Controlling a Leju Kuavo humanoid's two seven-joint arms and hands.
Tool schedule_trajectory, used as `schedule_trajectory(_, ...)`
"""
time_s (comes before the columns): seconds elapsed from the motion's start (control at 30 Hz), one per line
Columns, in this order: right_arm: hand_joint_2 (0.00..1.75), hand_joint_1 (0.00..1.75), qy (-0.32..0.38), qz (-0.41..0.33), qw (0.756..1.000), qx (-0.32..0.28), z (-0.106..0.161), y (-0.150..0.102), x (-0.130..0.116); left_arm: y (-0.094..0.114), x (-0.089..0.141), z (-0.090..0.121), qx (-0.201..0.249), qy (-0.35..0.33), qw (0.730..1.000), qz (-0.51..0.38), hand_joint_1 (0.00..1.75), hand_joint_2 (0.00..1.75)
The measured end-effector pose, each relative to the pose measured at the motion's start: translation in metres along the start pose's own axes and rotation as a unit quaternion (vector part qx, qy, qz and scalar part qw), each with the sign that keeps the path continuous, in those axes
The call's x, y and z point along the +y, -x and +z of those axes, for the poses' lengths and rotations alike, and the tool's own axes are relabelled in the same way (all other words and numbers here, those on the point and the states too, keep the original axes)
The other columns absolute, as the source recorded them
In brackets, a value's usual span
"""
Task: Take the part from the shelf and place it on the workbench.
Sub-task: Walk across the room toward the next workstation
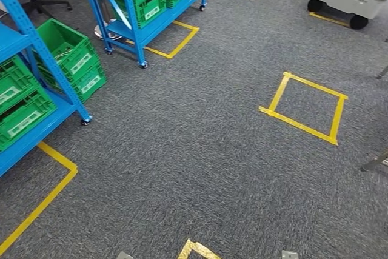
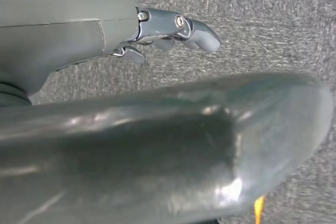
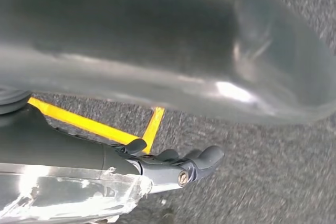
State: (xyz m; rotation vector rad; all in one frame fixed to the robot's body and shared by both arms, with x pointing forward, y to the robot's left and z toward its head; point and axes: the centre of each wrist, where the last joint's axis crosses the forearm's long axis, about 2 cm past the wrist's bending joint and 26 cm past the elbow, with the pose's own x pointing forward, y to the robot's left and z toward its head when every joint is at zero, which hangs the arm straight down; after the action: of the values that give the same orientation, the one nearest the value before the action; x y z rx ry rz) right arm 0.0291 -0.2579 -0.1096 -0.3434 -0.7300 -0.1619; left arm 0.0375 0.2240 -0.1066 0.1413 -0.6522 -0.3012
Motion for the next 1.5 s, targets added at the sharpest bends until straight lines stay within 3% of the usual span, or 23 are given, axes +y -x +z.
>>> schedule_trajectory(1.5,0.00,0.00,-0.002,0.032,0.999,-0.004,0.0017,0.0008,0.0022,0.0046,0.0025,0.0015,0.000,-0.001,1.000,0.002,0.00,0.00)
